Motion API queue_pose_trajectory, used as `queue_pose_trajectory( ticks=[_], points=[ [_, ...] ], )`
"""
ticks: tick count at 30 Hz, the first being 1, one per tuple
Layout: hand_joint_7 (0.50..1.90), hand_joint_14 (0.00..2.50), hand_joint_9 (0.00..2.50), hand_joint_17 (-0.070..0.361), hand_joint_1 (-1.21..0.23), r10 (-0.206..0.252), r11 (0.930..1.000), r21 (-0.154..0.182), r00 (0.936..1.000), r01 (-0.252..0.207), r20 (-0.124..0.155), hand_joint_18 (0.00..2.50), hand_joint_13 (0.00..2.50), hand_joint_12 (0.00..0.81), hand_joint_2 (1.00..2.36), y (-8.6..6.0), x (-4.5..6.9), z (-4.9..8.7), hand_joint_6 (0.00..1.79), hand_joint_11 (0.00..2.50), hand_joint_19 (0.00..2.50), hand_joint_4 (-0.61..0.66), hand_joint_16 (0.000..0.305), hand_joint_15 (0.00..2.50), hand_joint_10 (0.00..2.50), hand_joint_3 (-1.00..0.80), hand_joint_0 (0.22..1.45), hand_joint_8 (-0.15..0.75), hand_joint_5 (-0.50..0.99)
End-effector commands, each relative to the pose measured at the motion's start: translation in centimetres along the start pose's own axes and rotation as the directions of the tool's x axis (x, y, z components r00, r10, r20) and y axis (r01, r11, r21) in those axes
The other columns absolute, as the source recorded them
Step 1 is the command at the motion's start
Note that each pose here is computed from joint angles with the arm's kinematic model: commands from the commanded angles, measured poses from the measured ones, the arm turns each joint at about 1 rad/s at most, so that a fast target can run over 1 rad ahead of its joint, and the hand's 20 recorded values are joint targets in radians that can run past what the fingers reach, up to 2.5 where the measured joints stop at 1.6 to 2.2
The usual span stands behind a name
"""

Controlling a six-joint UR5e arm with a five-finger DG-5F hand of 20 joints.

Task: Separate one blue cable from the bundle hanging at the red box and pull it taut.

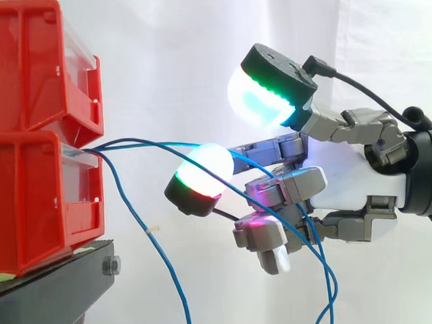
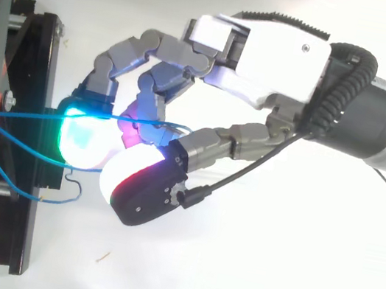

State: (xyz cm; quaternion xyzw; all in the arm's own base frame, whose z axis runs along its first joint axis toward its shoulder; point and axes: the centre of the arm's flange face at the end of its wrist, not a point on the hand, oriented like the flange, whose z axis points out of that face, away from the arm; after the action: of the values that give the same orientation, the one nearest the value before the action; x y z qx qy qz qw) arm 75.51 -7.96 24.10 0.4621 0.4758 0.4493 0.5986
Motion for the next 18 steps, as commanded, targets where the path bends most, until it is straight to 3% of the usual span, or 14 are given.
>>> queue_pose_trajectory(
  ticks=[1,2,5,7,9,10,13,18],
  points=[
    [0.78,0.01,0.72,0.116,-0.7,0.0,1.0,-0.001,1.0,0.0,-0.001,0.91,1.07,0.427,1.0,0.0,0.1,0.0,0.85,1.13,1.04,0.21,0.052,1.37,1.24,-0.5,0.46,0.387,-0.22],
    [0.77,0.01,0.72,0.116,-0.7,0.0,1.0,-0.001,1.0,0.0,-0.001,0.95,1.1,0.417,1.0,0.0,0.1,0.0,0.85,1.12,1.12,0.21,0.051,1.45,1.25,-0.5,0.46,0.384,-0.22],
    [0.78,0.47,0.7,0.107,-0.7,0.0,1.0,-0.001,1.0,0.0,-0.001,0.99,1.05,0.399,1.0,0.0,0.1,0.0,0.84,1.12,1.21,0.2,0.048,1.36,1.39,-0.5,0.48,0.372,-0.22],
    [0.78,0.86,0.69,0.105,-0.7,0.001,1.0,-0.004,1.0,-0.001,-0.002,1.03,0.99,0.391,1.0,0.1,0.2,0.0,0.84,1.07,1.31,0.2,0.047,1.27,1.63,-0.5,0.49,0.374,-0.22],
    [0.78,1.35,0.66,0.103,-0.7,0.001,1.0,-0.004,1.0,-0.001,0.0,1.09,0.93,0.389,1.0,0.1,0.1,0.0,0.84,1.05,1.48,0.21,0.046,1.14,1.84,-0.5,0.49,0.375,-0.22],
    [0.78,1.89,0.64,0.102,-0.7,0.001,1.0,-0.002,1.0,-0.001,-0.002,1.15,0.84,0.392,1.0,0.1,0.2,0.0,0.84,1.02,1.64,0.2,0.045,1.02,1.98,-0.5,0.49,0.375,-0.22],
    [0.78,2.21,0.61,0.1,-0.71,0.0,1.0,0.003,1.0,0.0,-0.005,1.18,0.77,0.397,1.0,0.0,0.3,-0.1,0.84,1.04,1.8,0.2,0.045,1.0,2.05,-0.5,0.5,0.375,-0.21],
    [0.78,2.29,0.56,0.104,-0.71,0.001,0.9999,0.012,1.0,-0.001,0.003,1.17,0.74,0.4,1.0,-0.8,0.5,-0.7,0.84,1.0,1.81,0.21,0.046,1.02,2.17,-0.5,0.5,0.375,-0.22]
  ],
)
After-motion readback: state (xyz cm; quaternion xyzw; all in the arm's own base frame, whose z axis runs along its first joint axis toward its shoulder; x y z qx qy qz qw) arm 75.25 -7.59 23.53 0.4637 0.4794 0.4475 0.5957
